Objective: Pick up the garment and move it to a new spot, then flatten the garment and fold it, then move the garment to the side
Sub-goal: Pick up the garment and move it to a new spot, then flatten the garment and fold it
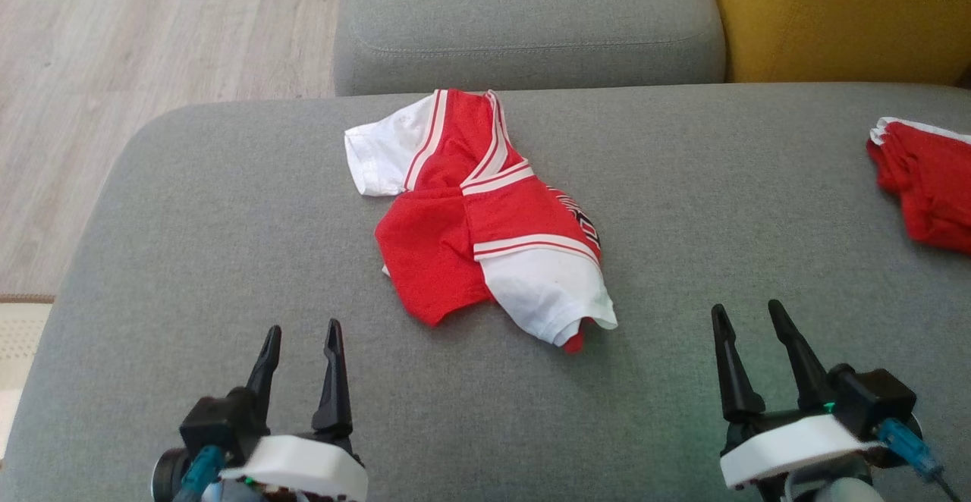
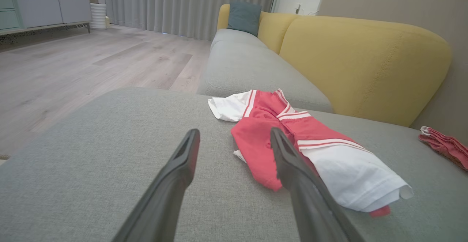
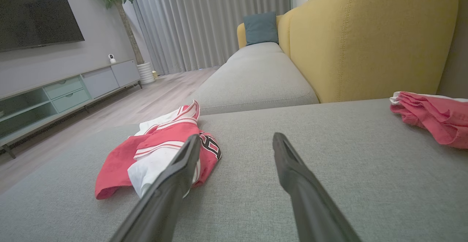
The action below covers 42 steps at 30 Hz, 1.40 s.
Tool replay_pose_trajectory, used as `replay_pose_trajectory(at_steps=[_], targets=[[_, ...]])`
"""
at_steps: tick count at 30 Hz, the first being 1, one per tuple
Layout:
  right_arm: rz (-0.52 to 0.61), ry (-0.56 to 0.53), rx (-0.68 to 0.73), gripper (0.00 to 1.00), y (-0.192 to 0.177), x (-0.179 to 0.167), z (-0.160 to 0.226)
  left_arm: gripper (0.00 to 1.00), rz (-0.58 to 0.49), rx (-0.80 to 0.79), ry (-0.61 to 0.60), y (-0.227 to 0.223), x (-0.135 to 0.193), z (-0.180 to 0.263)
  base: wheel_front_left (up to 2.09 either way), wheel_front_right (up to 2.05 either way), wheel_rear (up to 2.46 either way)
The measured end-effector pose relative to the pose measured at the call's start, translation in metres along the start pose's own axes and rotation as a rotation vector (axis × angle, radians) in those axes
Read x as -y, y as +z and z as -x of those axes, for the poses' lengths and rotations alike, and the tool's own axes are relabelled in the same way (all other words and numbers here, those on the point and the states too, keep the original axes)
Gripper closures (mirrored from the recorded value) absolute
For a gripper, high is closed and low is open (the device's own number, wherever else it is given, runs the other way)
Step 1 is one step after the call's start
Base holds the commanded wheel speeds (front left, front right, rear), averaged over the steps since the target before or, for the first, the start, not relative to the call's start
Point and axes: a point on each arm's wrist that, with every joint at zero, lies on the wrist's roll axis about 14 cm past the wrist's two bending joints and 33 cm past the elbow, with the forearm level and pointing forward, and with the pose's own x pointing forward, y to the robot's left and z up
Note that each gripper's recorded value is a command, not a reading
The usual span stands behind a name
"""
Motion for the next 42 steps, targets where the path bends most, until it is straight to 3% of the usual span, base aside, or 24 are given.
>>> replay_pose_trajectory(at_steps=[18,31,42], targets=[[0.01,0.027,-0.035,0.0,-0.01,-0.008,-0.003,0.0,-0.007,-0.006,0.021,-0.004,-0.01,0.002,0.0,0.0,0.0],[0.132,0.183,-0.25,0.0,-0.072,-0.045,-0.021,0.0,-0.013,-0.028,0.07,-0.011,-0.023,0.007,0.0,0.0,0.0],[0.223,0.242,-0.305,0.0,-0.093,-0.05,-0.05,0.0,-0.018,-0.053,0.136,-0.018,-0.042,0.015,0.0,0.0,0.0]])
